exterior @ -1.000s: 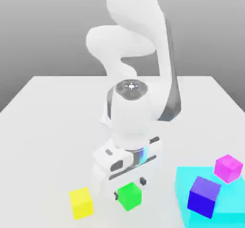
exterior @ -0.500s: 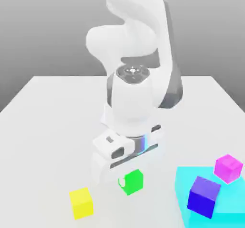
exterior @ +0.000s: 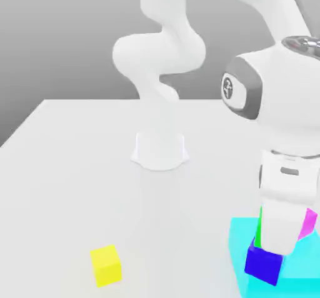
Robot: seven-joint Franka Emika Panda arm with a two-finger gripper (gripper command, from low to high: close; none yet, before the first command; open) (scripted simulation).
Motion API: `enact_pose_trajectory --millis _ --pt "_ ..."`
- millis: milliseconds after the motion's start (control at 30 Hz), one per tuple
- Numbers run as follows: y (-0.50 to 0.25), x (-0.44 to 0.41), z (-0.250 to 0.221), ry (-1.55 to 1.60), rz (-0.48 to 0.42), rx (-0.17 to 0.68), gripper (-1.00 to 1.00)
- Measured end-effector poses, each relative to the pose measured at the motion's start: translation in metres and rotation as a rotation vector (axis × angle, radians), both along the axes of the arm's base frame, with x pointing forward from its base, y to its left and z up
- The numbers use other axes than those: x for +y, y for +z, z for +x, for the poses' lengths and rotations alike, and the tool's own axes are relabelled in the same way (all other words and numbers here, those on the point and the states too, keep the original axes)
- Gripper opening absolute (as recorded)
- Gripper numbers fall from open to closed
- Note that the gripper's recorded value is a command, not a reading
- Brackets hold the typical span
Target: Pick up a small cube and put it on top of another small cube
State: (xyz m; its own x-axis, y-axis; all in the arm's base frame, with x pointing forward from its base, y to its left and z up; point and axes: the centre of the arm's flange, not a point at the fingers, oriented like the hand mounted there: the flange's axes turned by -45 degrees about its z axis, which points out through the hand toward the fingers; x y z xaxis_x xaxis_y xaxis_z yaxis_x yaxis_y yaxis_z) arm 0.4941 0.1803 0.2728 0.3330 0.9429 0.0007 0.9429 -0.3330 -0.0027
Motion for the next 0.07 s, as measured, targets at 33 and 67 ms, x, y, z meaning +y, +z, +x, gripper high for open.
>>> enact_pose_trajectory --millis 33,67 --pt "0.0 0.0 0.0 0.0 0.0 0.0 1.0" --pt "0.0 0.0 0.0 0.0 0.0 0.0 1.0"
